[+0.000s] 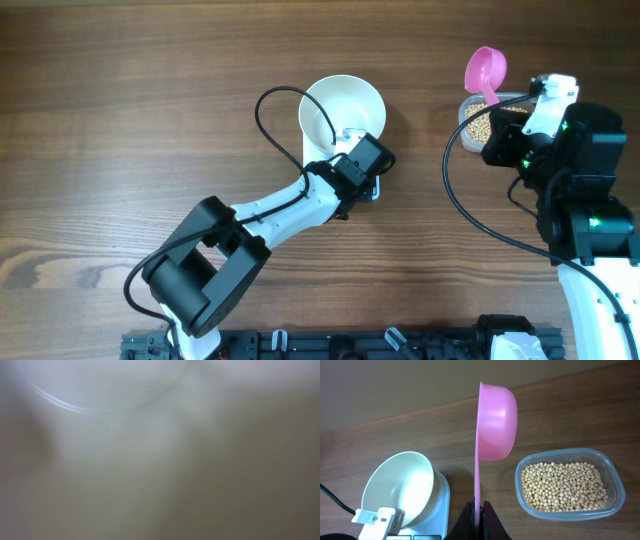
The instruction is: Scoop item into bowl and weigh 150g on scale
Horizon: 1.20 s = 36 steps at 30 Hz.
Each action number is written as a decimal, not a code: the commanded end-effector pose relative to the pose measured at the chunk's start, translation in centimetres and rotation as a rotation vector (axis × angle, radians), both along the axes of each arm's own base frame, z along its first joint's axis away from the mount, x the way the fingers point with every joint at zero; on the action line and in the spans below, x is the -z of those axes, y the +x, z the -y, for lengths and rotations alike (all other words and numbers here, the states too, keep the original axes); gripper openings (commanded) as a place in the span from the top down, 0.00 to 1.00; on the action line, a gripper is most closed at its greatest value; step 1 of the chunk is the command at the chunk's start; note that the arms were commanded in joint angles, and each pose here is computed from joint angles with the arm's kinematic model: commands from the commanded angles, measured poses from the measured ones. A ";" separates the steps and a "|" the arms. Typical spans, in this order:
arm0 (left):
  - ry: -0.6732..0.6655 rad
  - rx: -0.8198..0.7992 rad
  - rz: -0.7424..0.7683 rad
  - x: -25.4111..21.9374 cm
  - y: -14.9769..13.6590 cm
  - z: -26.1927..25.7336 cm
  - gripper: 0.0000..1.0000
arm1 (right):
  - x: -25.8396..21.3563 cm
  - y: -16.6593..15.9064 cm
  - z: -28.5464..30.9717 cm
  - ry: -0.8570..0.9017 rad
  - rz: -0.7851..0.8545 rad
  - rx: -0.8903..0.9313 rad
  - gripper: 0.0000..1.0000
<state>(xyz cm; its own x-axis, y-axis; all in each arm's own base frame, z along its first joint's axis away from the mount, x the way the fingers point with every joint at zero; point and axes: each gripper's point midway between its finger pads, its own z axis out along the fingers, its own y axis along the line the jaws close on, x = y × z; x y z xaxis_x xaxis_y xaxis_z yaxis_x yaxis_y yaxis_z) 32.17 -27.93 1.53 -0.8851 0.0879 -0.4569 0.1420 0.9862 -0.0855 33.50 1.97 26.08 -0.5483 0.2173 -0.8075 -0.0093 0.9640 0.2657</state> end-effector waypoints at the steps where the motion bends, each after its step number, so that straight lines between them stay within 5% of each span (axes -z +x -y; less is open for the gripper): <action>1: 0.092 0.014 -0.128 4.9 -2.3 -1.8 0.96 | -0.8 0.2 -0.2 -0.005 0.024 -0.022 0.96; 36: 0.158 -0.021 -0.197 7.0 -3.6 -3.4 0.96 | -0.9 0.3 -0.3 -0.002 0.030 -0.030 0.96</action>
